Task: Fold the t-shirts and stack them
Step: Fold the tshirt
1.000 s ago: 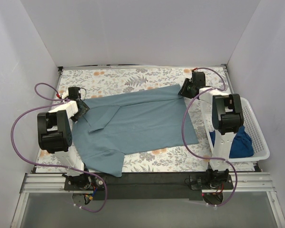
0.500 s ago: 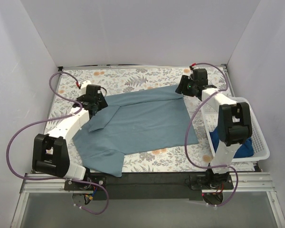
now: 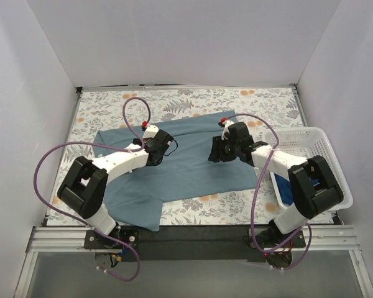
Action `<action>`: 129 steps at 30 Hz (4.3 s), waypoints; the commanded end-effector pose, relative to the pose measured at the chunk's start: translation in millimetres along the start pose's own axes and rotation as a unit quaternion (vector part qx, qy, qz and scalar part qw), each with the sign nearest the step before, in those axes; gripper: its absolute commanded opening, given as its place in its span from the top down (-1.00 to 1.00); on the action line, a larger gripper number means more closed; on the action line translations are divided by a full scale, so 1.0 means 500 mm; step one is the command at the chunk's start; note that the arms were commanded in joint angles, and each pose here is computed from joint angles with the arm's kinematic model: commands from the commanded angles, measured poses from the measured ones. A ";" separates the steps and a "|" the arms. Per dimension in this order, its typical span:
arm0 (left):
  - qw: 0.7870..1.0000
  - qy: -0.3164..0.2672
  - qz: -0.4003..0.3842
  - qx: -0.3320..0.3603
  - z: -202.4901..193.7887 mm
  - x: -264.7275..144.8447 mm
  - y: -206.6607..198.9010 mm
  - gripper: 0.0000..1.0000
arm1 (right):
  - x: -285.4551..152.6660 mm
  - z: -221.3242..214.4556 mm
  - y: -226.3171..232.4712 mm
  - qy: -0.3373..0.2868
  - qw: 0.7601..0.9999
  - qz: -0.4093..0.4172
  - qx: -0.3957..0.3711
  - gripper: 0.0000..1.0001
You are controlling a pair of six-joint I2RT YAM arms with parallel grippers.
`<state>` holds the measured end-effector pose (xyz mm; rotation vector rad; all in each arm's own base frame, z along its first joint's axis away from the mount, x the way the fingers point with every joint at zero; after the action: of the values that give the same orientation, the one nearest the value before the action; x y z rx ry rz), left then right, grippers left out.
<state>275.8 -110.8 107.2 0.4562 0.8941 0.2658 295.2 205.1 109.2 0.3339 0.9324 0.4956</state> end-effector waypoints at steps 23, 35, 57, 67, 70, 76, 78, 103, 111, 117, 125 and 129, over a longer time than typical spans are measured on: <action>0.994 -0.021 0.084 0.061 0.044 0.089 -0.043 0.47 | -0.007 -0.040 -0.023 -0.079 0.997 0.010 -0.005 -0.11; 0.992 -0.019 0.099 0.077 0.042 0.110 -0.049 0.61 | 0.000 -0.048 -0.023 -0.069 0.998 0.014 0.000 -0.11; 0.994 -0.052 0.092 0.018 0.175 0.161 0.070 1.00 | 0.011 -0.053 -0.023 -0.057 0.998 0.019 0.003 -0.11; 0.995 -0.034 0.095 -0.014 0.206 0.240 0.080 0.97 | 0.019 -0.057 -0.023 -0.048 0.999 0.024 0.003 -0.10; 0.994 -0.035 0.098 -0.027 0.219 0.250 0.087 0.84 | 0.021 -0.059 -0.023 -0.044 0.999 0.026 0.002 -0.10; 0.991 -0.043 0.109 -0.070 0.235 0.232 0.103 0.38 | 0.023 -0.059 -0.023 -0.041 0.999 0.028 0.000 -0.09; 0.987 -0.051 0.090 -0.123 0.243 0.199 0.112 0.25 | 0.023 -0.060 -0.021 -0.040 0.999 0.029 0.000 -0.09; 0.920 0.027 -0.068 -0.384 0.130 0.202 0.098 0.31 | 0.022 -0.063 -0.021 -0.039 0.999 0.033 0.002 -0.08; 0.921 0.032 -0.070 -0.383 0.137 0.239 0.089 0.31 | 0.027 -0.066 -0.022 -0.033 0.999 0.035 0.004 -0.08; 0.921 0.035 -0.075 -0.382 0.142 0.251 0.083 0.41 | 0.030 -0.068 -0.022 -0.029 0.999 0.038 0.004 -0.08; 0.918 0.036 -0.093 -0.384 0.143 0.237 0.081 0.72 | 0.035 -0.070 -0.021 -0.022 0.999 0.042 0.006 -0.08; 0.916 0.041 -0.100 -0.385 0.141 0.229 0.079 0.98 | 0.035 -0.069 -0.021 -0.023 0.999 0.042 0.005 -0.08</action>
<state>395.8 -47.6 68.8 -0.3547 0.8683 0.4423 268.2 201.0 64.4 0.3862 0.9201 0.5266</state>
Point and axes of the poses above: each gripper's point midway between its finger pads, its own x axis out along the fingers, its own y axis along the line the jaws close on, z = x × y, the point moved 5 cm from there along -x, back along the fingers, and after that the axes turned 9 degrees about x, right-handed, at the moved point
